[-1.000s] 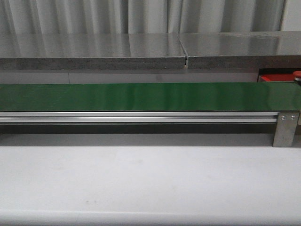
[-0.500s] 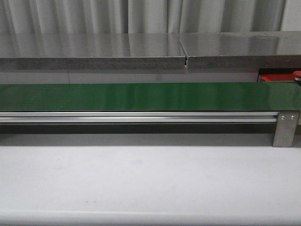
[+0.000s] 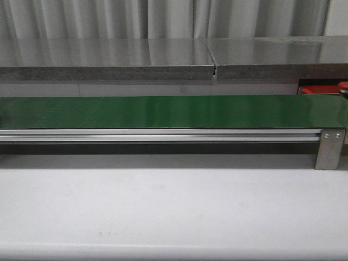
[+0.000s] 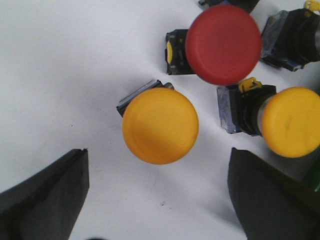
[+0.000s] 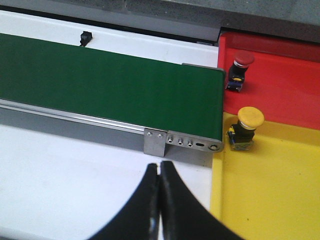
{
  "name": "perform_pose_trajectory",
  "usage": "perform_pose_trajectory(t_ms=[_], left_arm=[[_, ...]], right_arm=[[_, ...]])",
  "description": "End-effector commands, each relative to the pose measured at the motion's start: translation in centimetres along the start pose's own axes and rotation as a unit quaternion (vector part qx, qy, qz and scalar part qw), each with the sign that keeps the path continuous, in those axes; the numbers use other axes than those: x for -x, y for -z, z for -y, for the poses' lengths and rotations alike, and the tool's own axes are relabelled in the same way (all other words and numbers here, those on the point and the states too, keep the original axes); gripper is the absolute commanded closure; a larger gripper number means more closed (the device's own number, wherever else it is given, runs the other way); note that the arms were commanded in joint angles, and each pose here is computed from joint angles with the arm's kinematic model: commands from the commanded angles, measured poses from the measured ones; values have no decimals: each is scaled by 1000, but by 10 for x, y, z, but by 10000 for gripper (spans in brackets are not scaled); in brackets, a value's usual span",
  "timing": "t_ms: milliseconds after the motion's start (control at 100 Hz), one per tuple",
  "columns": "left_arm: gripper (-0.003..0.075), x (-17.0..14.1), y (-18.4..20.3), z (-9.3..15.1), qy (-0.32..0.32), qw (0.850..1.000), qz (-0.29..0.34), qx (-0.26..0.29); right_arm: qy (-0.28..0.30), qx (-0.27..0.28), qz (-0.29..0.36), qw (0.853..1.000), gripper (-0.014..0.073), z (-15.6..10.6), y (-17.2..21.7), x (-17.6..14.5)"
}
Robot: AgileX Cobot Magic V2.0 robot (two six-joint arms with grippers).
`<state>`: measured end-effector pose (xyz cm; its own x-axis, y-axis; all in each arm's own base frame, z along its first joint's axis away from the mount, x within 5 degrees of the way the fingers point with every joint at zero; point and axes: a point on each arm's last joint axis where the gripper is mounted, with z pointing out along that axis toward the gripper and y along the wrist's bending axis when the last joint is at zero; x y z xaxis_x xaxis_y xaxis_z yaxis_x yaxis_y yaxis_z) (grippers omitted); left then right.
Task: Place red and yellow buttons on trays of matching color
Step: 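Lower the red button onto the belt start and open the left gripper, then grasp a yellow button with the left gripper and set it on the belt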
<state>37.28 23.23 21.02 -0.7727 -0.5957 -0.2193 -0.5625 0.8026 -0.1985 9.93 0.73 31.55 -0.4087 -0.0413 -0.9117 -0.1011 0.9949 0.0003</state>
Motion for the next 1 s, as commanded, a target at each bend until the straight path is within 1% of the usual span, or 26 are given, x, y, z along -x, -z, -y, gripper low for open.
perform_pose_trajectory(t_ms=[0, 110, 290, 360, 450, 610, 740, 830, 990], left_arm=[[156, 10, 22, 5, -1, 999, 52, -9], [156, 12, 12, 3, 2, 999, 52, -9], [157, 16, 9, 3, 7, 997, 73, -13], [176, 17, 10, 3, 7, 997, 80, -12], [244, 18, 10, 3, 7, 997, 82, -12], [407, 18, 10, 3, 7, 996, 83, -12], [496, 18, 10, 3, 7, 996, 85, -12], [532, 18, 10, 3, 5, 996, 85, -12], [535, 18, 10, 3, 0, 996, 84, -12]], right_arm=[[0, -7, 46, 999, 713, 1, 4, 14], [0, -7, 46, 999, 713, 1, 4, 14], [0, -7, 46, 999, 713, 1, 4, 14], [0, -7, 46, 999, 713, 1, 4, 14], [0, -7, 46, 999, 713, 1, 4, 14], [0, -7, 46, 999, 713, 1, 4, 14], [0, -7, 46, 999, 713, 1, 4, 14], [0, -7, 46, 999, 713, 1, 4, 14], [0, -7, 46, 999, 713, 1, 4, 14]])
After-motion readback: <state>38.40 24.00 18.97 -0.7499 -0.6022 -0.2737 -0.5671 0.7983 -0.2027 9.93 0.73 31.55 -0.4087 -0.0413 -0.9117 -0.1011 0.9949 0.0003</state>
